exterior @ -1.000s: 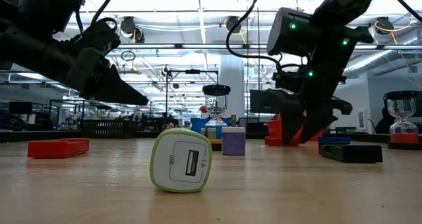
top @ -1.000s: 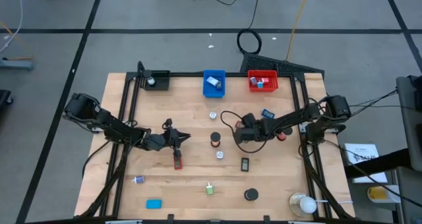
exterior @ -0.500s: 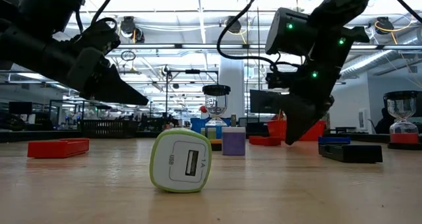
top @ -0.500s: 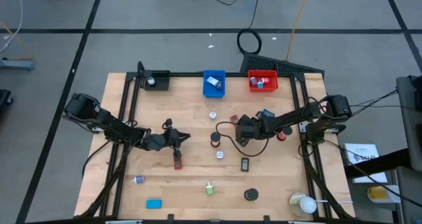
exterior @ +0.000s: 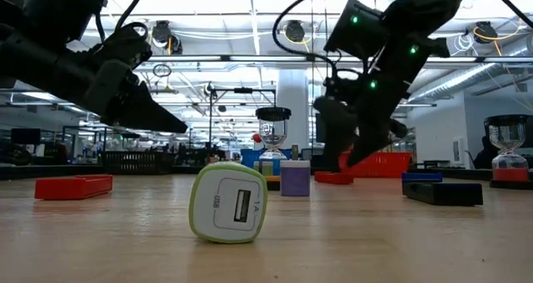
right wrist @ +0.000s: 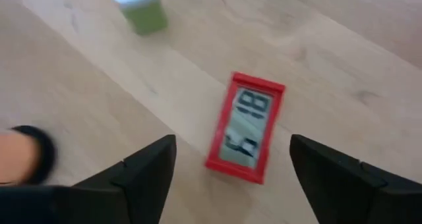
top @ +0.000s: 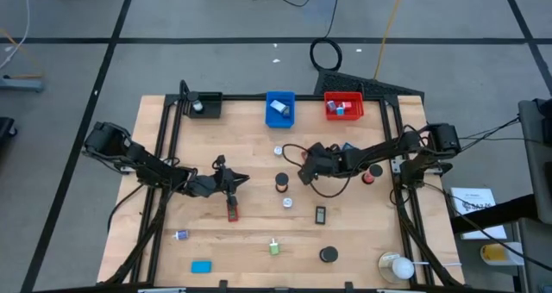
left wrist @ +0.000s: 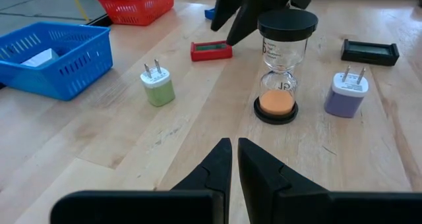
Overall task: Pick & Place Office items
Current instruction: Put the right red digital clock into the blue basket
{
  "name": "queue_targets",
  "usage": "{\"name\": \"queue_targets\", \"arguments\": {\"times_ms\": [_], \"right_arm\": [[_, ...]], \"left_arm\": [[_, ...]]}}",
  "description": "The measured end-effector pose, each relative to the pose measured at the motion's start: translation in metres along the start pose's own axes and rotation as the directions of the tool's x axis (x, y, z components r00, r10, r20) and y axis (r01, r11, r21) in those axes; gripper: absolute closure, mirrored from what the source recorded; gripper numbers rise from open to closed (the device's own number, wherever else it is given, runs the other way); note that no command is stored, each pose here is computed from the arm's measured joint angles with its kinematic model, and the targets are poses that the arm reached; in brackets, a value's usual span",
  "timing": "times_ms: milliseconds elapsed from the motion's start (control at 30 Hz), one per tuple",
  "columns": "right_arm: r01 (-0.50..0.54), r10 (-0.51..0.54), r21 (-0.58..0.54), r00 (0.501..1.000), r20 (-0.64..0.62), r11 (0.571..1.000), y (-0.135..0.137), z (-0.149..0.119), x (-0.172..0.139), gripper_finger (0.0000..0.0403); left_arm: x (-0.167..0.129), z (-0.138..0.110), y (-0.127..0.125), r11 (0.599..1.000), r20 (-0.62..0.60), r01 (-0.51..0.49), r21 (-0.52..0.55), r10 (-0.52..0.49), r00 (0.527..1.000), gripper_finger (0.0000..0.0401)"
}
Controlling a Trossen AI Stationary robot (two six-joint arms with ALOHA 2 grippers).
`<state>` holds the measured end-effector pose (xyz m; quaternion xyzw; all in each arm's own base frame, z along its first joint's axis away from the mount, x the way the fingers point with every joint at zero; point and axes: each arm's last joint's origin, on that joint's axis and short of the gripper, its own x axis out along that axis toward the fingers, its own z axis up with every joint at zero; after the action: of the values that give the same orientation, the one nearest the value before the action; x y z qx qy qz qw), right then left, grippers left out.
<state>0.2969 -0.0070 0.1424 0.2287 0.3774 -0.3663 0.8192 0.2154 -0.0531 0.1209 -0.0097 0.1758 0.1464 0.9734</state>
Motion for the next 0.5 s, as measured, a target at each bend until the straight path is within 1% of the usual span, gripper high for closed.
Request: {"name": "queue_targets", "arguments": {"times_ms": [100, 267, 400, 500], "right_arm": [[0.044, -0.044, -0.014, 0.999, -0.012, 0.999, -0.002, -0.005, 0.006, 0.0113], [0.062, -0.063, -0.029, 0.998, -0.031, 0.998, 0.000, -0.012, 0.020, 0.0133], [0.069, -0.070, -0.035, 0.997, -0.032, 0.997, 0.000, -0.014, 0.023, 0.0162], [0.069, -0.070, -0.040, 0.997, -0.032, 0.997, 0.000, -0.014, 0.023, 0.0196]], "left_arm": [[0.000, 0.000, 0.000, 1.000, 0.000, 0.000, 0.000, 0.000, 1.000, 0.0366], [0.000, 0.000, 0.000, 1.000, 0.001, 0.000, 0.000, 0.000, 1.000, 0.0366], [0.000, 0.000, 0.000, 1.000, 0.003, 0.001, -0.002, -0.001, 1.000, 0.0366], [0.000, 0.000, 0.000, 1.000, 0.003, 0.001, -0.002, -0.001, 1.000, 0.0366]]}}
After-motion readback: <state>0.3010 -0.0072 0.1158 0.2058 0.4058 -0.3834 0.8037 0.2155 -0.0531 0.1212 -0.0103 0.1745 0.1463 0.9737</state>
